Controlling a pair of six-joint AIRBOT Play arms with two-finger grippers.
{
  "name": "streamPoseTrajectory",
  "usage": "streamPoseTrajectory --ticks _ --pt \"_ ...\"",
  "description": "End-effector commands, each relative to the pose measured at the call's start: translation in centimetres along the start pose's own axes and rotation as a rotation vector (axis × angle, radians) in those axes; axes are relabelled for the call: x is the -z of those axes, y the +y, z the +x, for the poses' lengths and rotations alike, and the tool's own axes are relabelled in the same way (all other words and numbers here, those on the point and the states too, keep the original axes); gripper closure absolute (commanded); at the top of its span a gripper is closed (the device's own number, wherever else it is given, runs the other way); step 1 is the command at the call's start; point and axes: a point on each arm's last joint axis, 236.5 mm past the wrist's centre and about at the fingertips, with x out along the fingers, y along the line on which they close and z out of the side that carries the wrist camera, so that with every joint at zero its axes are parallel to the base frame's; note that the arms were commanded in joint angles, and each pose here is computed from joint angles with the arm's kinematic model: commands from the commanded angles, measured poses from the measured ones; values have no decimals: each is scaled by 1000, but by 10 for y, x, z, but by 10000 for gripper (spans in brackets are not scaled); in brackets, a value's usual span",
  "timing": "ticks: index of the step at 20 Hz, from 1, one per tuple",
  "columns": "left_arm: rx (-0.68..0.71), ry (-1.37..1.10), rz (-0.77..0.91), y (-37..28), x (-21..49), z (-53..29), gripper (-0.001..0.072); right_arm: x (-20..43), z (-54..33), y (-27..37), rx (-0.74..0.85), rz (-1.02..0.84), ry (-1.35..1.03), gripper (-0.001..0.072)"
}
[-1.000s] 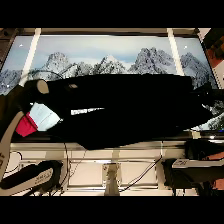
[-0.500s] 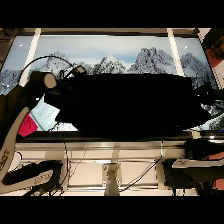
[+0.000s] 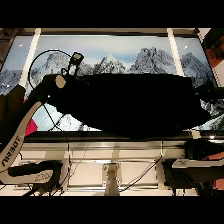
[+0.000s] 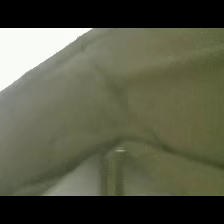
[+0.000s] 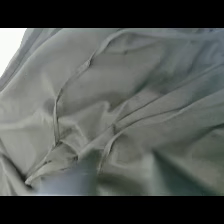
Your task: Fold the clothes and pants, and hang the long-sleeved shirts on hangers.
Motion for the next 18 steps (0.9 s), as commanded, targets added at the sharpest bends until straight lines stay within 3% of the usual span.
streamPoseTrajectory --ticks 1,6,10,12,13,14,15,16,18 --pt "24 188 -59 0 44 -18 701 -6 0 -2 9 0 -27 704" --pt "-67 314 -430 55 130 -46 702 2 -4 -4 -6 -11 9 705" --pt "-93 122 -977 111 159 -58 701 19 3 3 -63 -41 89 703" --pt "-147 11 -1084 148 157 -67 700 15 7 2 -59 -32 75 678" --pt "-187 -36 -1101 165 157 -72 700 11 7 1 -52 -33 61 597" --pt "-239 -83 -1096 182 156 -77 698 9 8 0 -47 -22 53 437" --pt "-287 -129 -1083 198 153 -81 680 8 9 1 -43 -13 48 321" --pt "-328 -167 -1070 210 151 -86 635 9 9 1 -42 -15 52 309" --pt "-368 -172 -1028 219 153 -89 619 12 11 2 -36 -23 66 309"
